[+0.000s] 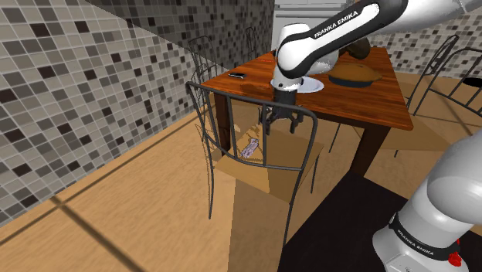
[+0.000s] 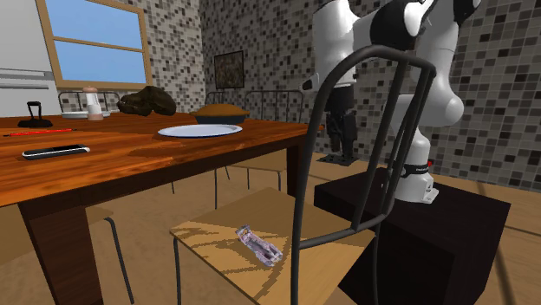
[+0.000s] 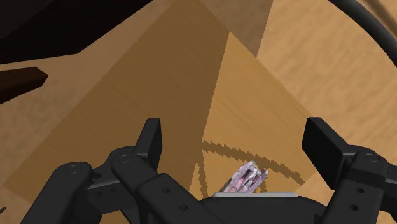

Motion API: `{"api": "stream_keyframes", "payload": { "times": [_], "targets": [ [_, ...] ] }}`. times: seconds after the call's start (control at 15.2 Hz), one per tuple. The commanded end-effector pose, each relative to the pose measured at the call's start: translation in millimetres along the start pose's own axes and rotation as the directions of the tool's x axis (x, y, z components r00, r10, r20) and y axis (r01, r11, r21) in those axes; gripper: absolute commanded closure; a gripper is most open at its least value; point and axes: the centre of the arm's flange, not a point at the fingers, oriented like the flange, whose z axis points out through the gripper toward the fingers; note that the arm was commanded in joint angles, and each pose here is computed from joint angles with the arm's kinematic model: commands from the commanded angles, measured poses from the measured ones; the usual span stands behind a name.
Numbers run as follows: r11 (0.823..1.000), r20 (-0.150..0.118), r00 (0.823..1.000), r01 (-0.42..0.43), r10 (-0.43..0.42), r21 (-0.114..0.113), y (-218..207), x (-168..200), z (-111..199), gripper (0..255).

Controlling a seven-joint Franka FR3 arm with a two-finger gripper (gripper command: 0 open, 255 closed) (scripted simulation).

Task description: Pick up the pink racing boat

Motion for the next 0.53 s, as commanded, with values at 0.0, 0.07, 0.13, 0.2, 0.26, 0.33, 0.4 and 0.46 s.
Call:
{"api": "stream_keyframes", "payload": {
  "times": [0.0,0.07,0.13,0.2,0.26,0.33,0.4,0.46],
  "targets": [
    [0.998,0.0,0.998,-0.059,0.059,0.015,-8,19,17,0],
    [0.996,0.0,0.996,-0.087,0.088,0.022,-12,29,25,0],
    [0.993,0.001,0.993,-0.116,0.116,0.028,-15,39,32,0],
    [0.989,0.002,0.99,-0.144,0.144,0.035,-18,49,39,0],
    [0.984,0.003,0.985,-0.172,0.172,0.042,-20,60,47,0],
    [0.979,0.004,0.98,-0.199,0.199,0.048,-23,70,54,0],
    [0.972,0.006,0.974,-0.227,0.227,0.055,-25,80,61,0],
    [0.965,0.007,0.967,-0.254,0.254,0.062,-27,91,69,0]
  ]
}}
